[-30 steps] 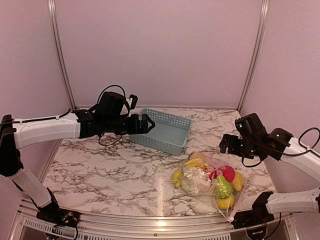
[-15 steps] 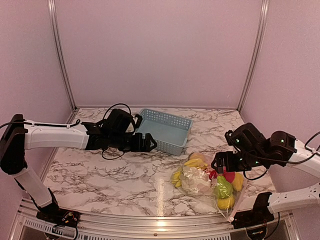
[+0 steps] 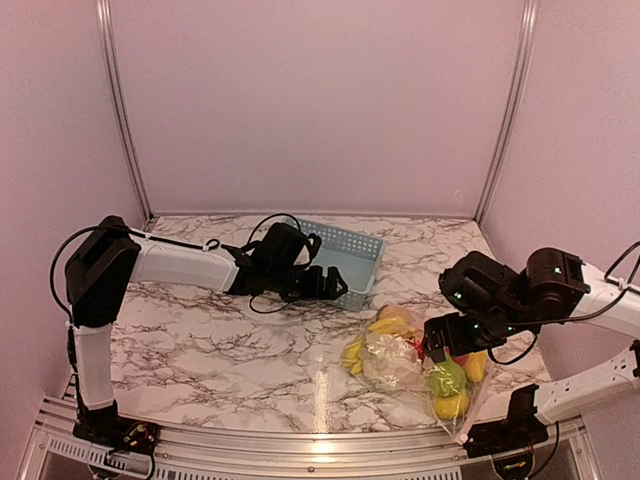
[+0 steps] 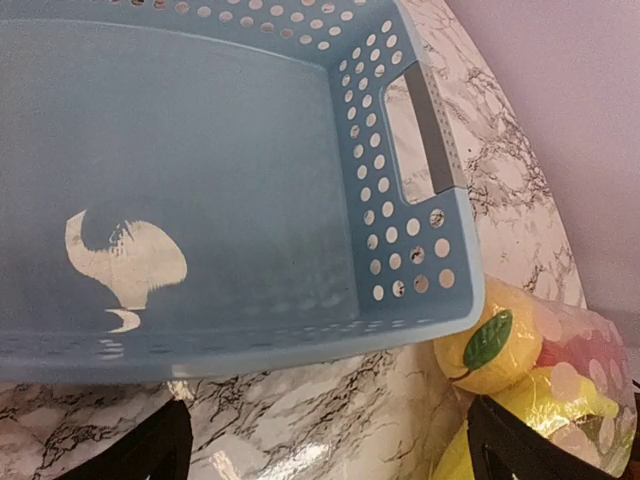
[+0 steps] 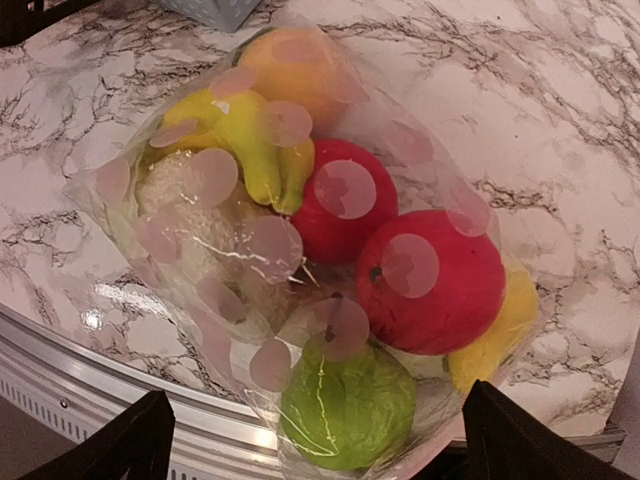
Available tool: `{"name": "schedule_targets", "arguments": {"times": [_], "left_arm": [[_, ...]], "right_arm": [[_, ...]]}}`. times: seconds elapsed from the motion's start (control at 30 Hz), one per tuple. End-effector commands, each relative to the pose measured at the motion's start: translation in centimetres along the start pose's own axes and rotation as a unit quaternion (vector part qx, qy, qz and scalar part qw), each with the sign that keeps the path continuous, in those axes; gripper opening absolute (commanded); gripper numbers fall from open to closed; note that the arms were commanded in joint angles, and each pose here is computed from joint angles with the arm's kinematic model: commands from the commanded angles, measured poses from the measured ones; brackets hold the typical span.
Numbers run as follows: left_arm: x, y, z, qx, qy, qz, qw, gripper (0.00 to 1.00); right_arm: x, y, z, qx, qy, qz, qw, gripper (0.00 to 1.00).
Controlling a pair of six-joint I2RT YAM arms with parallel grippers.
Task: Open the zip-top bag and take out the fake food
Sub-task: Move the bin to the center of the board, then move the zipper food storage bag to the center of the board.
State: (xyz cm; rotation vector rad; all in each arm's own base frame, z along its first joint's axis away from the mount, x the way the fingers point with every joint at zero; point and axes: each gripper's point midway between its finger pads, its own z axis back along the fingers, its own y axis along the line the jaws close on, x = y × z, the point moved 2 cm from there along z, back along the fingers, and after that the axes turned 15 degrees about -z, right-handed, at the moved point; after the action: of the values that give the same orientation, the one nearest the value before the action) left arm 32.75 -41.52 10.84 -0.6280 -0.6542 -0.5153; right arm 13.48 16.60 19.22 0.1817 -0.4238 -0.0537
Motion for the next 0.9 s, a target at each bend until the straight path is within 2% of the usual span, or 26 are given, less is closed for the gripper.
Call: {"name": "schedule_targets", "arguments": {"times": [0.0,0.2,0.5,0.67,0.87], "left_arm": [[2.7,-1.5,-2.2,-0.037,-0.035,-0.009,0.999,0.99],[4.7,-1.2,-5.3,-0.042,-0.049,-0.013,0.998,0.99],[8.9,-1.1,-7.1,-0.048,-0.078,-0.035,0.995,0.99],[10.4,-2.5,-5.8,-0.072,-0.091,-0.050,0.992,0.99],[11.2,-3.2,-1.3,-0.063,-0.106,-0.056,0.991,0.99]], "right_arm": [[-0.5,-0.9,1.6,-0.011,0.016,-0.015,1.000,0.99],[-2.1,-0.2,-0.2,0.008,0.051,0.002,0.999,0.99],[-4.3,1.2,-2.4,0.030,0.107,0.049,0.993,0.99],[-5.2,1.5,-3.5,0.033,0.129,0.055,0.990,0.99],[-5.6,4.5,-4.7,0.082,0.147,0.071,0.983,0.99]]}}
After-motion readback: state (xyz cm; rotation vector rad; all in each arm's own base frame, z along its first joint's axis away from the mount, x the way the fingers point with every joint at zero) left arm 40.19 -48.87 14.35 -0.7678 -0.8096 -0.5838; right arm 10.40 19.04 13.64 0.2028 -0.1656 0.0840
